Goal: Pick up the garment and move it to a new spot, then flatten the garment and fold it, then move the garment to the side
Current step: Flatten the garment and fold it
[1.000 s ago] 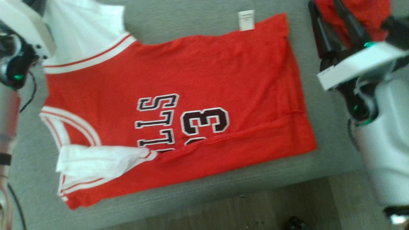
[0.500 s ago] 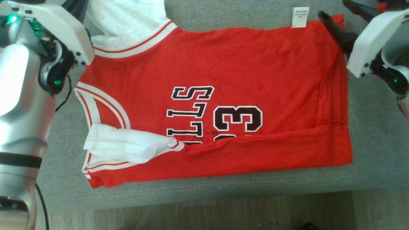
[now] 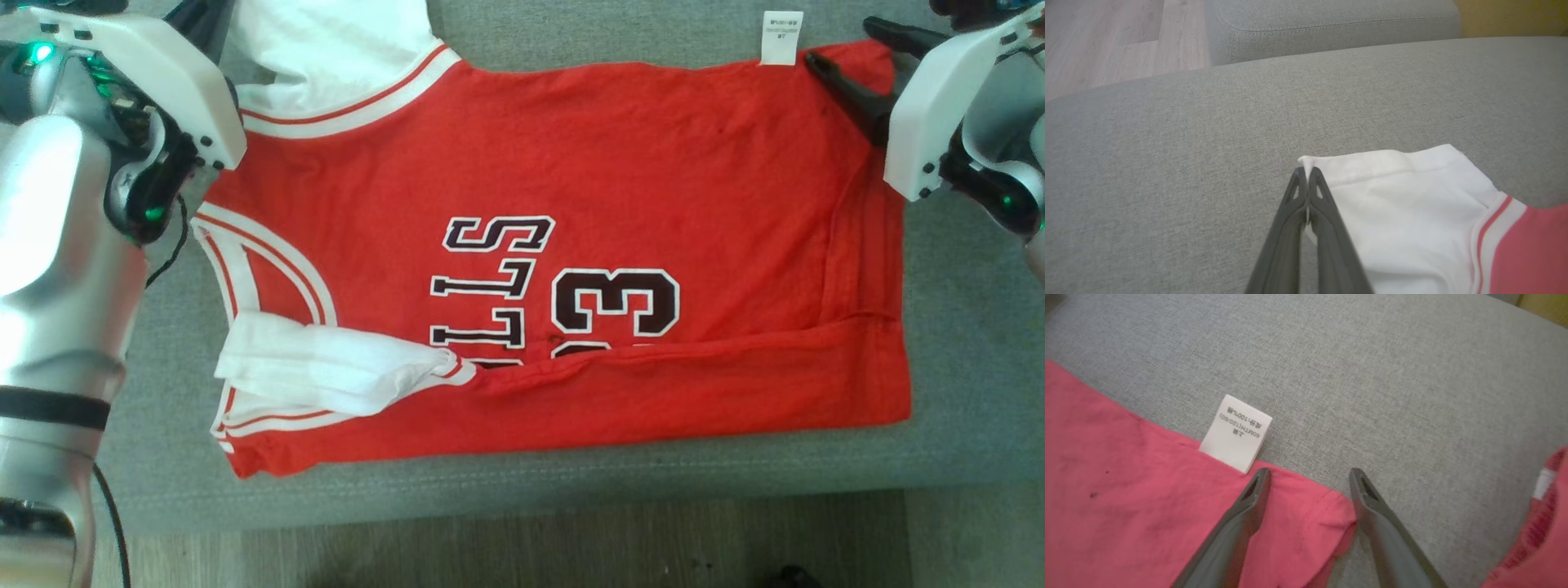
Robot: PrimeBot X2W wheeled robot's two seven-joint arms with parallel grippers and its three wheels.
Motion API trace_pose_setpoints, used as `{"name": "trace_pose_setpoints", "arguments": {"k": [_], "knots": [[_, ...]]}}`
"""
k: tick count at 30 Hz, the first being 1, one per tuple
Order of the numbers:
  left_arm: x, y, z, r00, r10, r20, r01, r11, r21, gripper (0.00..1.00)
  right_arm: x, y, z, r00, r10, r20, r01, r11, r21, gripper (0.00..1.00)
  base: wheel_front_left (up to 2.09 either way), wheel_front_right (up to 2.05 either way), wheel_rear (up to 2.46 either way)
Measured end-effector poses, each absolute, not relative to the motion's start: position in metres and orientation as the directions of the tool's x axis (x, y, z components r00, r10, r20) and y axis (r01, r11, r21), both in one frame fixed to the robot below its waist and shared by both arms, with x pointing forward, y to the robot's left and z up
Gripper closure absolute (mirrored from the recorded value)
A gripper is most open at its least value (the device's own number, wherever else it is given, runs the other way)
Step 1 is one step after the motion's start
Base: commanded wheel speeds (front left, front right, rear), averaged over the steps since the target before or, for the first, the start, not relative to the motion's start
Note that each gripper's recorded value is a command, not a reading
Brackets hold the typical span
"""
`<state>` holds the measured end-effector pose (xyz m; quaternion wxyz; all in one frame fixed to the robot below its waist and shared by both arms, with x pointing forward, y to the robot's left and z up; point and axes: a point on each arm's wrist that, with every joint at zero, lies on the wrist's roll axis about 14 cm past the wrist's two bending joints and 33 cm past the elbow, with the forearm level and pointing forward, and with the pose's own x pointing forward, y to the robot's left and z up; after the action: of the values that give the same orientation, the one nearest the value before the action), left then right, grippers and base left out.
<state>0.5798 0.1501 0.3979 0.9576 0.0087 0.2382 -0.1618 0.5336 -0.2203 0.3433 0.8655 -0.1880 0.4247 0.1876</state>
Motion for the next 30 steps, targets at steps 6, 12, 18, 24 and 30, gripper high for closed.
{"name": "trace_pose_setpoints", "arguments": {"k": [6, 12, 18, 24, 30], "knots": [[0.580, 0.154, 0.399, 0.839, -0.296, -0.457, 0.306, 0.951, -0.055, 1.00, 0.533, -0.221, 0.341, 0.550, 0.157, -0.821, -0.496, 0.851, -0.169, 1.00, 0.00, 0.00, 0.00], [0.582, 0.158, 0.412, 0.866, -0.282, -0.413, 0.290, 0.956, -0.043, 1.00, 0.535, -0.224, 0.350, 0.594, 0.165, -0.787, -0.496, 0.846, -0.197, 1.00, 0.00, 0.00, 0.00], [0.585, 0.169, 0.420, 0.890, -0.246, -0.384, 0.256, 0.966, -0.027, 1.00, 0.545, -0.228, 0.364, 0.672, 0.179, -0.718, -0.476, 0.848, -0.234, 1.00, 0.00, 0.00, 0.00], [0.595, 0.176, 0.436, 0.927, -0.216, -0.308, 0.220, 0.975, -0.023, 1.00, 0.567, -0.218, 0.383, 0.758, 0.221, -0.614, -0.466, 0.842, -0.273, 1.00, 0.00, 0.00, 0.00], [0.600, 0.177, 0.453, 0.953, -0.204, -0.226, 0.201, 0.979, -0.037, 1.00, 0.574, -0.213, 0.390, 0.801, 0.241, -0.549, -0.452, 0.844, -0.290, 1.00, 0.00, 0.00, 0.00]]}}
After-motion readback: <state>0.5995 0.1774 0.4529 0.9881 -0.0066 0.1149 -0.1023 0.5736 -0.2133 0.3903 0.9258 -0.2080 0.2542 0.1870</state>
